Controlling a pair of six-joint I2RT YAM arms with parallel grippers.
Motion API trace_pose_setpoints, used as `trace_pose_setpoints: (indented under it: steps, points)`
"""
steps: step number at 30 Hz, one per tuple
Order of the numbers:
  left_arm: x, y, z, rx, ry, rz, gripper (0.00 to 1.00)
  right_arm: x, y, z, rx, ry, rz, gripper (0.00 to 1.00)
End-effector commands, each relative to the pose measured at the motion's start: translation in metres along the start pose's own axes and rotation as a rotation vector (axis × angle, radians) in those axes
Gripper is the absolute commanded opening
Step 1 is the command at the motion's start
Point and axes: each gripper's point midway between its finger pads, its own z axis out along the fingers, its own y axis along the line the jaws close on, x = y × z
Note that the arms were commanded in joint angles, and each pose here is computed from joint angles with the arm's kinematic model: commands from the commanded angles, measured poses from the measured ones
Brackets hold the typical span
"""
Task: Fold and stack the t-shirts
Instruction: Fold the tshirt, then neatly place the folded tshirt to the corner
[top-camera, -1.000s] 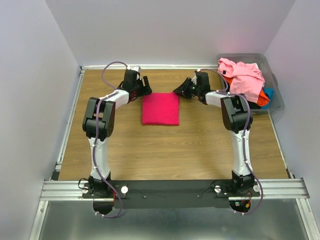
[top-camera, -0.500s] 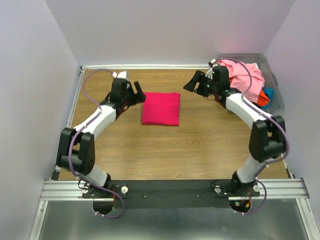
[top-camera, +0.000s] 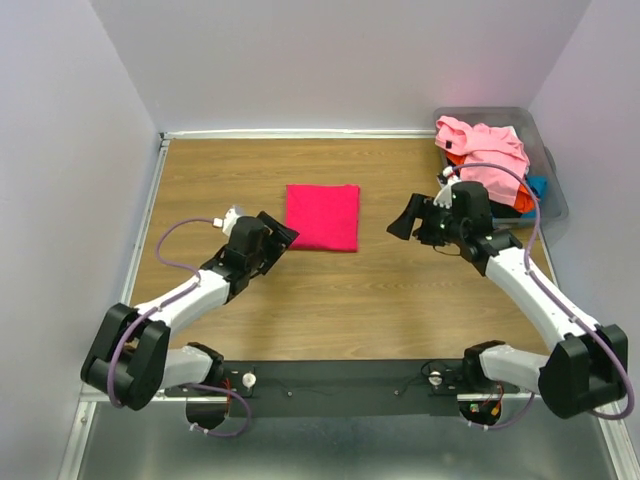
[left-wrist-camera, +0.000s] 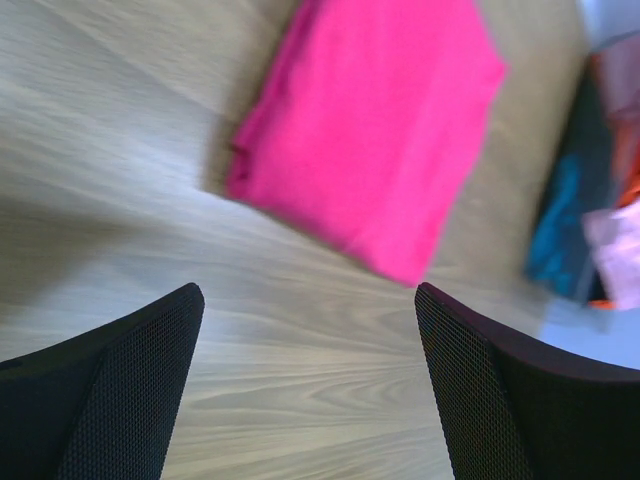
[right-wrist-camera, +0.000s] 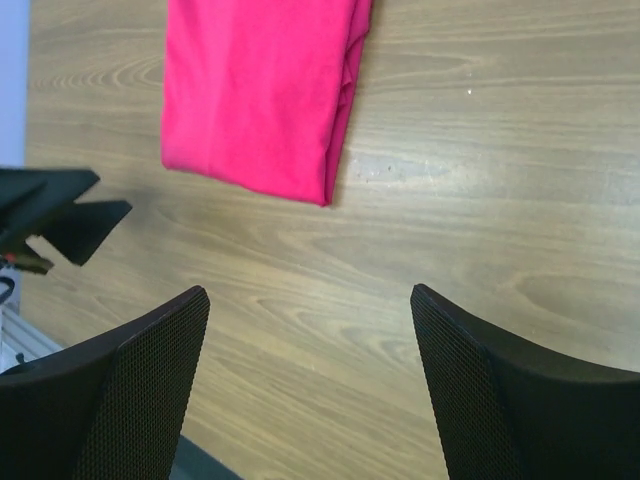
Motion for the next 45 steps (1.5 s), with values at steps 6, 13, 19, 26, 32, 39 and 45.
trace_pose_setpoints:
  steps: [6, 13, 19, 26, 32, 39, 45]
  points:
    - [0.031, -0.021, 0.032, -0.04, 0.013, -0.352, 0.91, 0.01, 0.006, -0.031, -0.02, -0.013, -0.043, 0.9]
    - [0.06, -0.021, 0.055, -0.126, 0.006, -0.453, 0.9, 0.013, 0.015, -0.042, -0.065, -0.016, -0.067, 0.91]
    - [0.063, -0.016, 0.081, -0.203, -0.043, -0.479, 0.86, 0.015, 0.022, -0.052, -0.104, -0.023, -0.092, 0.91]
    - [0.069, 0.002, 0.096, -0.281, -0.087, -0.551, 0.68, 0.017, 0.031, -0.062, -0.142, -0.031, -0.117, 0.91]
    - [0.063, 0.005, 0.104, -0.32, -0.139, -0.557, 0.33, 0.023, 0.041, -0.064, -0.163, -0.02, -0.159, 0.91]
    - [0.048, 0.008, 0.104, -0.318, -0.199, -0.577, 0.0, 0.026, 0.044, -0.067, -0.166, -0.02, -0.178, 0.91]
    - [0.004, 0.007, 0.106, -0.308, -0.284, -0.571, 0.0, 0.022, 0.042, -0.064, -0.146, -0.023, -0.178, 0.91]
